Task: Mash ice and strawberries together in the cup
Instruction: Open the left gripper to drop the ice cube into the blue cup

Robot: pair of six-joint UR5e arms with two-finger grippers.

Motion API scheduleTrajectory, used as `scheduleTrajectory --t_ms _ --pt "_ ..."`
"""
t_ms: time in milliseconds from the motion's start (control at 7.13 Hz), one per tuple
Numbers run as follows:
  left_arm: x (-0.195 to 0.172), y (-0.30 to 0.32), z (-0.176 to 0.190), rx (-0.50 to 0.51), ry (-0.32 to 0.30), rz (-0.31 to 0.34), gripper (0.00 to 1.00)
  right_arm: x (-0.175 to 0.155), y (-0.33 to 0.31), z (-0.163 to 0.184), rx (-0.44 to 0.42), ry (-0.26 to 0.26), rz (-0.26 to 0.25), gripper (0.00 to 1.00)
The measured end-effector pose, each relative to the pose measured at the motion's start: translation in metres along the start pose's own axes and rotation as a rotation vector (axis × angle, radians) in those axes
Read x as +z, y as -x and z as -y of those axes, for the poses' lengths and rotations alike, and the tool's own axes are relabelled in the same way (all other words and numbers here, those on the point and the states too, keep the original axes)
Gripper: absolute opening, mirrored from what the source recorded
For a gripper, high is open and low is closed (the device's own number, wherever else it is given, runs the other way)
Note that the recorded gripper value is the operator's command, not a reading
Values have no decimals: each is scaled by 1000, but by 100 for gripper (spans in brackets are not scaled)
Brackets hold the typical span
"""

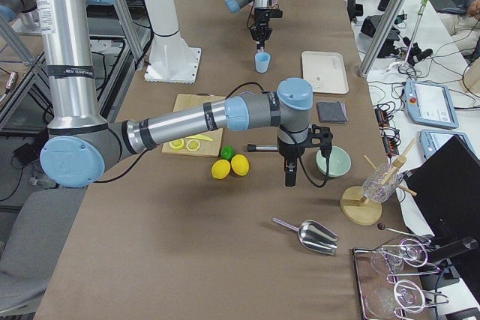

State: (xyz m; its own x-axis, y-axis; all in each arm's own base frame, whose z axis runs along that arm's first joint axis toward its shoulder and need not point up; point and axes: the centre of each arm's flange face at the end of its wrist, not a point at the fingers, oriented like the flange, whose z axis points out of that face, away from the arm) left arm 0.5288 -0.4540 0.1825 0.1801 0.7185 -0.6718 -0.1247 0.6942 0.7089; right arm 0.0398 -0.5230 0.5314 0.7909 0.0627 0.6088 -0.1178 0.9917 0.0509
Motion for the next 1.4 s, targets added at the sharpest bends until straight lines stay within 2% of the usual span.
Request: scheduleTrajectory --t_ms 140,281,421,982,1263,1403 --pt "8 -1 -3 5 -7 8 15 0 -1 0 0 -1 -4 100" --pt "13 -2 -6 9 -12 12 59 0 -1 -1 1 -1 -8 100" --pt "16 -3 -8 15 -19 9 96 1 -2 -1 0 0 -9 100" --pt "7 4 -6 22 -57 3 97 1 -2 -1 1 -1 -9 100" --pt "-34 51 -9 2 -70 28 97 0 -1 -1 1 -1 -9 100" --pt "-70 88 -9 4 -52 18 97 1 -2 -1 3 1 -6 100"
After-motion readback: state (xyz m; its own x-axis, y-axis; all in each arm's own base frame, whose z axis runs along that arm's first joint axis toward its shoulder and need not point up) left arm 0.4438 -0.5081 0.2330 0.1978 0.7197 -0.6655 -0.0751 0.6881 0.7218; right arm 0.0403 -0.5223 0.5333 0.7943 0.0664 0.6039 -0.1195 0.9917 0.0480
